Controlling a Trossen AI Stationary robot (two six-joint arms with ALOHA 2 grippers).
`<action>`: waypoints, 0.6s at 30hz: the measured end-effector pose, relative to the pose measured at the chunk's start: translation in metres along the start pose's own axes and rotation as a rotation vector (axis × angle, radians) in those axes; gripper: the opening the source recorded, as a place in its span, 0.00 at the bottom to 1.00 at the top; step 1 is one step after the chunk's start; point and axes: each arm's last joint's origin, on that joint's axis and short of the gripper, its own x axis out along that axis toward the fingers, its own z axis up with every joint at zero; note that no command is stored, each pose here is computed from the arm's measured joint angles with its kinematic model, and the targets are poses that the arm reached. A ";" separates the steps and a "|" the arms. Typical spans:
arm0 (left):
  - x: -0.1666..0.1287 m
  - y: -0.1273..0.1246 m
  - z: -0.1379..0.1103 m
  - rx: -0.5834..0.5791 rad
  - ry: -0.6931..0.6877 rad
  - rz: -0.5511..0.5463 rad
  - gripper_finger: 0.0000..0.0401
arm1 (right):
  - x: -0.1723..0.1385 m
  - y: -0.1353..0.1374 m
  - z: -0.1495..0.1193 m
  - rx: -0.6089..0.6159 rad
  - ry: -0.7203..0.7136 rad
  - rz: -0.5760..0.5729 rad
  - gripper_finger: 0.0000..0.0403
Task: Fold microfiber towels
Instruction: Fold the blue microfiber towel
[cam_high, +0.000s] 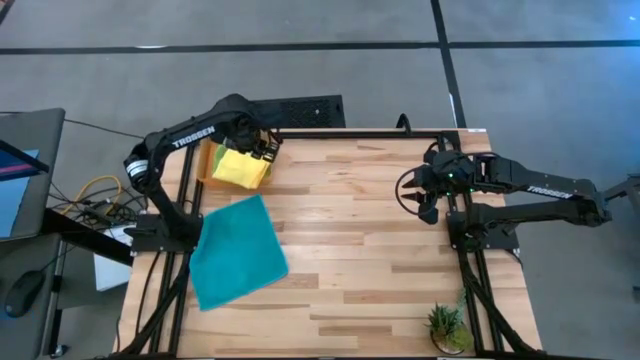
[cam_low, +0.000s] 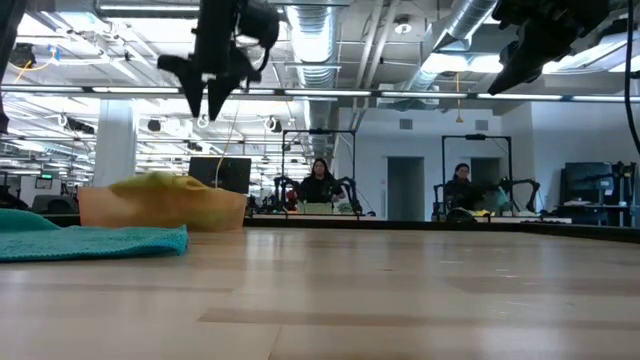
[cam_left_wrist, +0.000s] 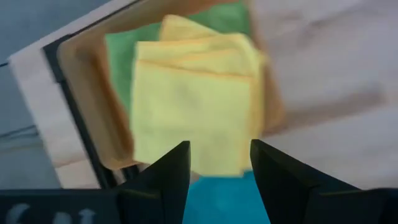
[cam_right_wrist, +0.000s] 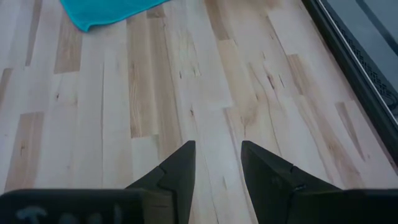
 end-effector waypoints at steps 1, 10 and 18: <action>-0.006 -0.004 -0.003 0.024 -0.004 -0.023 0.40 | 0.000 0.000 0.000 0.001 0.000 -0.001 0.38; -0.034 -0.048 -0.069 0.094 0.109 -0.175 0.40 | 0.000 0.000 0.000 0.016 -0.003 0.000 0.38; 0.002 -0.075 -0.134 0.049 0.258 -0.038 0.40 | 0.000 0.000 0.000 0.034 -0.003 0.000 0.38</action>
